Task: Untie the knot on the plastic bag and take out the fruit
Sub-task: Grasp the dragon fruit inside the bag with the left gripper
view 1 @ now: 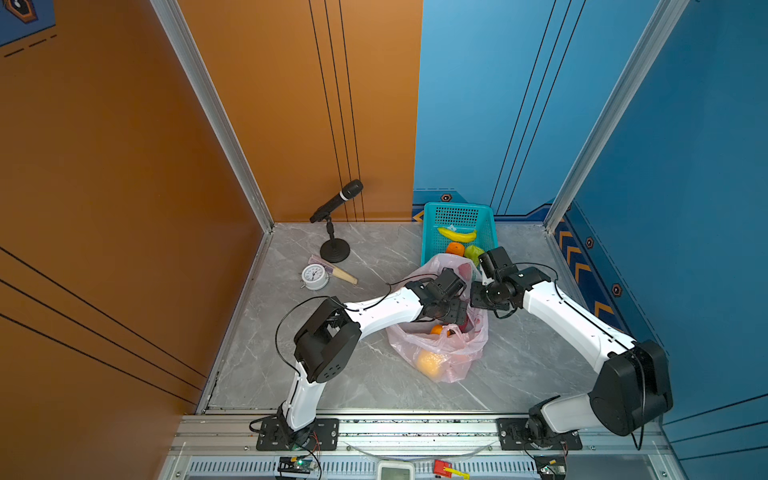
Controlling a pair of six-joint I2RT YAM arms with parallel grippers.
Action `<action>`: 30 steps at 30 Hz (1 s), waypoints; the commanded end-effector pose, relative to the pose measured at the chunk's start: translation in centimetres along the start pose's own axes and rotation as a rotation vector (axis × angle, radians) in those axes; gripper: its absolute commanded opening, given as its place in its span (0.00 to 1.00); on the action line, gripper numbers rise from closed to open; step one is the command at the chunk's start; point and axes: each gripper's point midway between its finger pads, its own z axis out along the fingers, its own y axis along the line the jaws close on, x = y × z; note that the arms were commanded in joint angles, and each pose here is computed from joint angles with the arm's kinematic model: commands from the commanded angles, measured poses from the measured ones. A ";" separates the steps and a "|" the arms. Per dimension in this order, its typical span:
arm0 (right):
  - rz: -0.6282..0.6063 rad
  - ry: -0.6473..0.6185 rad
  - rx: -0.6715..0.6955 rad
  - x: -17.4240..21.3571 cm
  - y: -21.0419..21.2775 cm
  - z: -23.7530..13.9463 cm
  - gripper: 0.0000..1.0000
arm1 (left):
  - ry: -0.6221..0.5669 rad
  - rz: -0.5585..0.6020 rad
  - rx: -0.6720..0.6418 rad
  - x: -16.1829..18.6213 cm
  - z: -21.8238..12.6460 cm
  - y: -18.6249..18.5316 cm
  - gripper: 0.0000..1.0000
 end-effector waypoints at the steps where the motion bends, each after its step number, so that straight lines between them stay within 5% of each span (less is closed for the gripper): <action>1: 0.015 -0.038 -0.006 -0.6 0.0 -2.1 0.09 | -0.009 -0.045 0.008 -1.1 0.7 0.1 0.97; 30: 0.038 -0.062 -0.050 0.5 -0.3 -4.3 0.11 | 0.084 -0.106 -0.151 -0.2 5.3 3.9 0.98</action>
